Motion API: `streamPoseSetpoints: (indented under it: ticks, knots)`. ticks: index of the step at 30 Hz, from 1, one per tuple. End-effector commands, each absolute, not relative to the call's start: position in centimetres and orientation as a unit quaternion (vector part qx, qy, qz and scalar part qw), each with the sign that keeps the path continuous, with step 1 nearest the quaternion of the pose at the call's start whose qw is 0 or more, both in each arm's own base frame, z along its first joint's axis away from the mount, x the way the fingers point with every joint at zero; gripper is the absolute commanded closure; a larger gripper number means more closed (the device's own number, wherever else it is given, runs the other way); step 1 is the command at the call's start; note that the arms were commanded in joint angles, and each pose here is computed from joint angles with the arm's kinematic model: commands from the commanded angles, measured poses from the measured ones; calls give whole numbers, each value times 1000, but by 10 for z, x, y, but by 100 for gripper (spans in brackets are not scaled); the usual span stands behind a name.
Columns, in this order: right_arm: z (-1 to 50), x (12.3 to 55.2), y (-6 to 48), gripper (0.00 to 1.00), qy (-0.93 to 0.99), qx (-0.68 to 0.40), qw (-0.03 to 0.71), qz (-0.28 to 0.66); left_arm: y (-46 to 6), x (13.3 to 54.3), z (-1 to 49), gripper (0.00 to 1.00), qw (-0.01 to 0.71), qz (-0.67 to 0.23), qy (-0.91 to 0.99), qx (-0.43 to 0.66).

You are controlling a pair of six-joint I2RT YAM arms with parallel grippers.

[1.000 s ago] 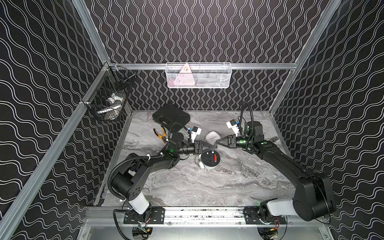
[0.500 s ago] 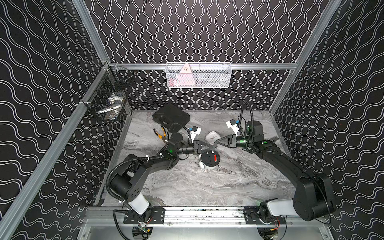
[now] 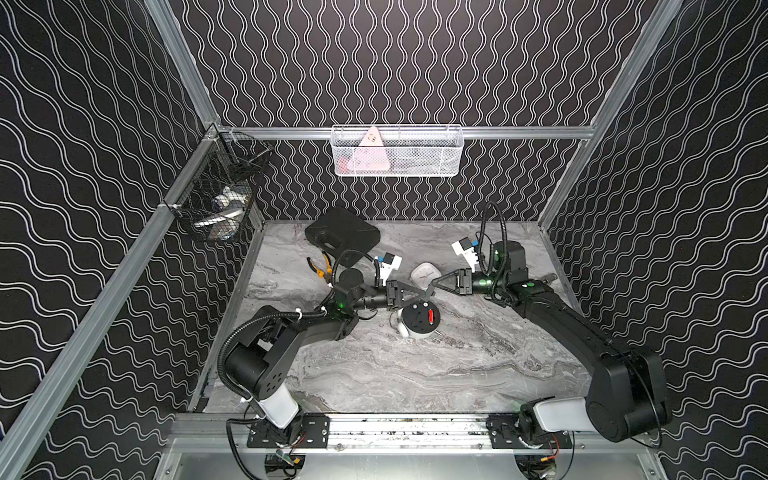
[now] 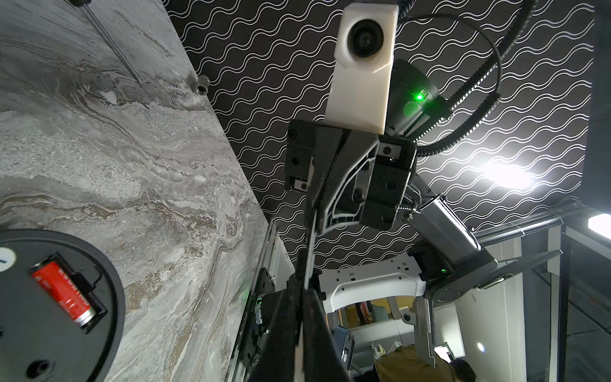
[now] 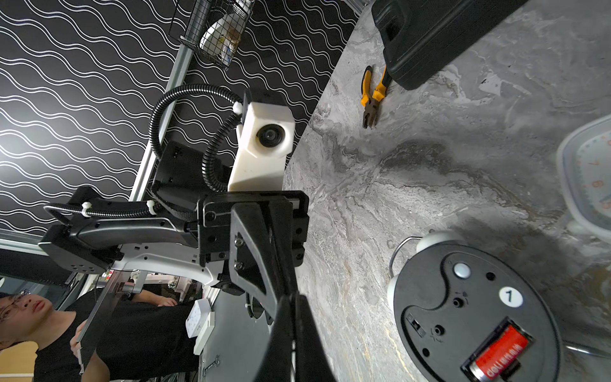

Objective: Insert the battery into the alarm
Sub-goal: Install the cover on the alarm.

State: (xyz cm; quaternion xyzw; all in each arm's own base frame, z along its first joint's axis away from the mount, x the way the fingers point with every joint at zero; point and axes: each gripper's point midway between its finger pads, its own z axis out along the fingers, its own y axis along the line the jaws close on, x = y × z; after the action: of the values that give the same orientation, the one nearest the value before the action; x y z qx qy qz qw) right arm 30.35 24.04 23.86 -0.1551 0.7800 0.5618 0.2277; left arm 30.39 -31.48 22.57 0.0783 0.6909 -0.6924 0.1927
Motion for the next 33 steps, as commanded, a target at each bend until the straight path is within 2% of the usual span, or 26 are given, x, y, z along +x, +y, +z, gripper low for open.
streamPoseSetpoints:
  ticks: [1,2,6,8,9,12,15,21,29,33]
  knots:
    - [246,302,242,100,772,-166,233,567,-314,302,233,100,205,-694,684,90]
    - [247,302,241,98,772,-164,236,566,-314,302,233,100,208,-694,683,90]
    - [255,308,237,64,776,-138,262,557,-311,304,238,100,224,-699,674,84]
    - [262,313,233,51,777,-117,281,551,-310,306,240,100,231,-703,669,77]
    - [264,315,230,46,780,-102,291,544,-309,307,241,100,232,-705,667,72]
    - [267,321,220,39,787,-62,313,528,-307,312,242,100,242,-710,659,54]
    - [268,322,208,39,793,-11,332,510,-302,320,245,100,260,-715,648,26]
    - [264,317,202,50,776,55,348,524,-299,326,245,100,276,-722,635,-6]
    - [261,320,222,70,774,42,325,542,-303,325,244,100,271,-723,635,-8]
    - [258,318,234,73,773,28,312,552,-305,324,247,100,268,-728,631,-8]
